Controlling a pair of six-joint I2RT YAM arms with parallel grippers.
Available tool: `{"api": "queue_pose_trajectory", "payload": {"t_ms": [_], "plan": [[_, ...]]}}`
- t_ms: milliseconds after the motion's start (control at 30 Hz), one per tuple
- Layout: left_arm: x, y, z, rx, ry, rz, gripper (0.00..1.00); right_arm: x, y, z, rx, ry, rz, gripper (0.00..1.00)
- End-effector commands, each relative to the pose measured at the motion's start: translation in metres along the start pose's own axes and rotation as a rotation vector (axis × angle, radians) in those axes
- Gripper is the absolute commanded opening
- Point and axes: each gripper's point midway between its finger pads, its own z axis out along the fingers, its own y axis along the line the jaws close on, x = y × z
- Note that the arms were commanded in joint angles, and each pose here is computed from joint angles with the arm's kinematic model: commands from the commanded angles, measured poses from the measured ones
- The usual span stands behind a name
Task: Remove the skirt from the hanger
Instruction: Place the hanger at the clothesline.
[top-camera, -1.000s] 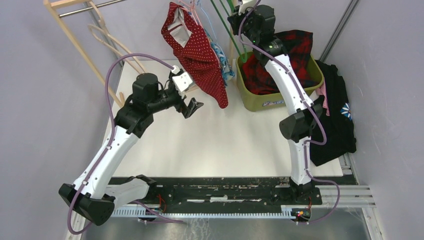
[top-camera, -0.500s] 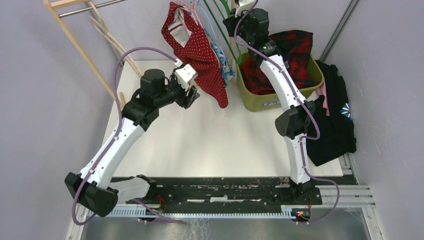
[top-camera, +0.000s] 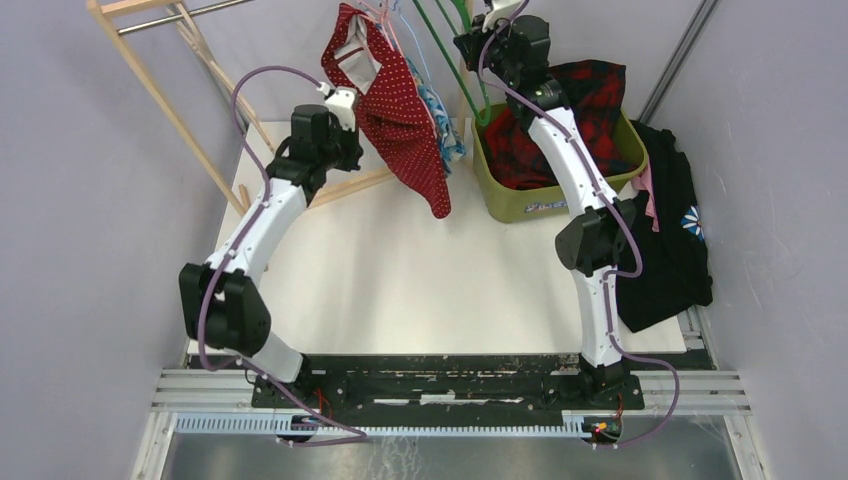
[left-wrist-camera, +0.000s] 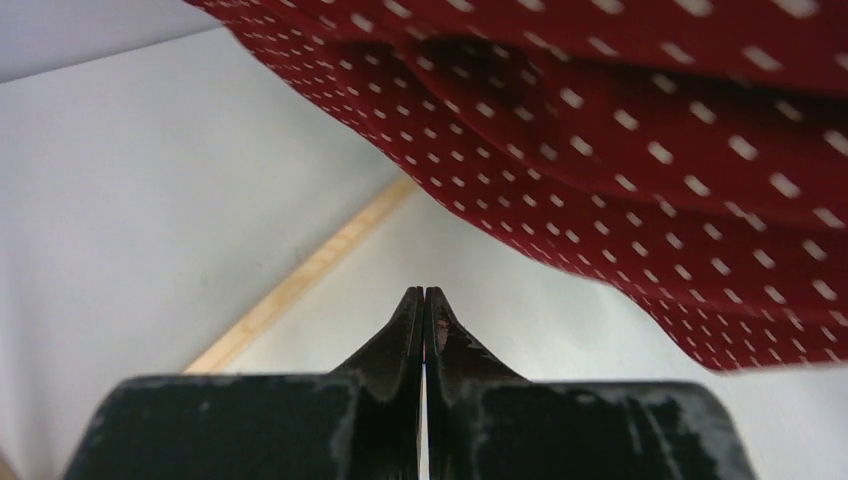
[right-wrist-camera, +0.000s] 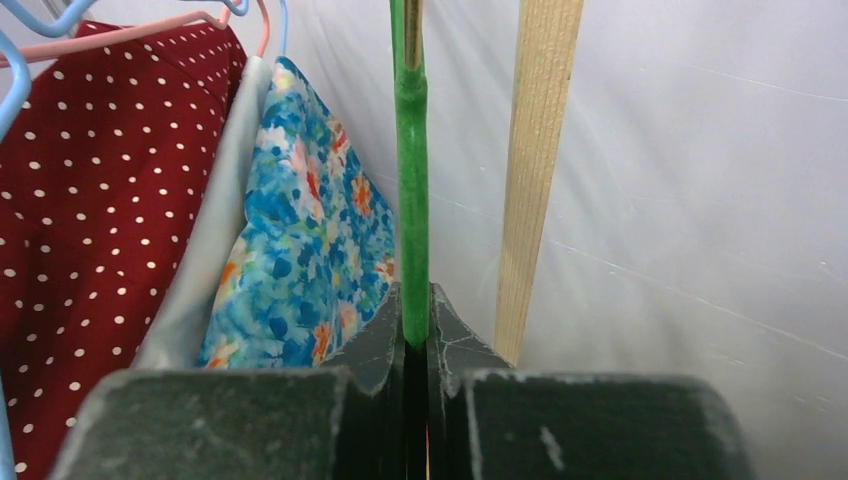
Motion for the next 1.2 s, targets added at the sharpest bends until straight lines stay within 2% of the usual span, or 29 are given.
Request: {"api": "queue_pose_trajectory", "payload": {"t_ms": [0,167,400,733,900,1167], "plan": [[-0.049,0.032,0.021,-0.155,-0.128,-0.082,0.03,-0.053,0.003,-0.007,-0.028,-0.153,0.030,0.01],[-0.038,0.059,0.056,-0.274,-0.082,-0.125,0.03,-0.051,-0.004,-0.006,-0.031,-0.154,0.047,0.01],[0.011,0.083,0.107,-0.374,0.040,-0.131,0.03,-0.050,-0.009,-0.008,-0.050,-0.151,0.056,0.01],[0.064,0.098,0.162,-0.352,0.217,-0.197,0.03,-0.059,-0.008,-0.019,-0.063,-0.148,0.038,0.01],[0.076,0.104,0.176,-0.335,0.239,-0.213,0.03,-0.060,-0.008,-0.025,-0.061,-0.136,0.021,0.01],[0.114,0.090,0.181,-0.216,0.334,-0.217,0.03,-0.066,-0.008,-0.034,-0.058,-0.124,-0.011,0.01]]}}
